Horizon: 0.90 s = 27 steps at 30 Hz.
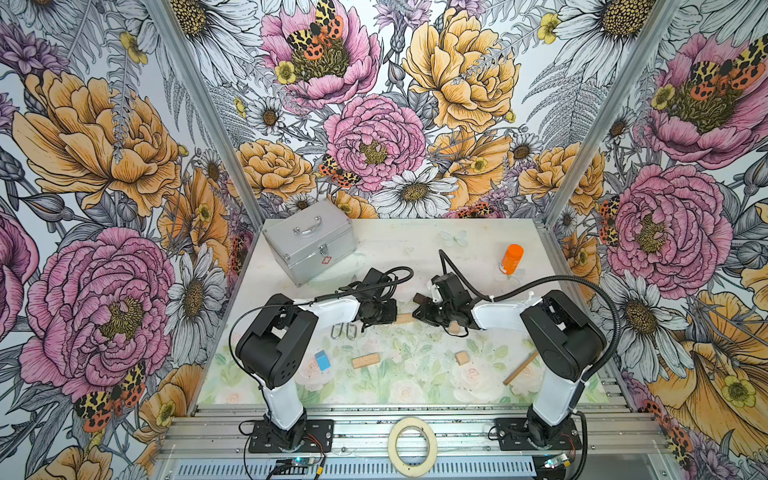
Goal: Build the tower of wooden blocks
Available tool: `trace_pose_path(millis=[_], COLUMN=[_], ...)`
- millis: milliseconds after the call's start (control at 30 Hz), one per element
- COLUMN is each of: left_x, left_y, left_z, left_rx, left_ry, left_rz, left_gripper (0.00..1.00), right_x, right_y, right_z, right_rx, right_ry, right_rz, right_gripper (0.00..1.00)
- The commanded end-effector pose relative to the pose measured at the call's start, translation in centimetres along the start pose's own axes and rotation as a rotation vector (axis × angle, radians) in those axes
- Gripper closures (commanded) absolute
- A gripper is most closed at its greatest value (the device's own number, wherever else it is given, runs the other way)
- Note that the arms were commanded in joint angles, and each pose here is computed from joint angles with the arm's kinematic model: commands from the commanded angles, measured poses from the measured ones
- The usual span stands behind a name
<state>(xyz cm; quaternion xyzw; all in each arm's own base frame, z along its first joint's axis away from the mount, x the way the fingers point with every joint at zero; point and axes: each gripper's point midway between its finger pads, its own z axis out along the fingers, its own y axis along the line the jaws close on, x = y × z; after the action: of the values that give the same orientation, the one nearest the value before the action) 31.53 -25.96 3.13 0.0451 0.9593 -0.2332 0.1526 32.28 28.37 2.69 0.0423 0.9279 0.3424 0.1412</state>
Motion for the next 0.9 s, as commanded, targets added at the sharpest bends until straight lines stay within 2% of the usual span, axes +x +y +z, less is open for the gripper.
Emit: trace_pose_path(millis=[0,867], left_x=[2.8,2.3], left_y=[-0.5,-0.4], left_z=[1.4,1.3], left_rx=[0.018,0.005], left_ry=[0.106,0.089], left_rz=[-0.002,-0.005], left_gripper=[0.85,0.82], right_x=[1.0,2.0], right_y=[-0.9,-0.6], right_z=[0.1,-0.3], right_rx=[0.025,0.017], right_ry=[0.025,0.035], right_rz=[0.001,0.015], right_gripper=[0.79,0.8])
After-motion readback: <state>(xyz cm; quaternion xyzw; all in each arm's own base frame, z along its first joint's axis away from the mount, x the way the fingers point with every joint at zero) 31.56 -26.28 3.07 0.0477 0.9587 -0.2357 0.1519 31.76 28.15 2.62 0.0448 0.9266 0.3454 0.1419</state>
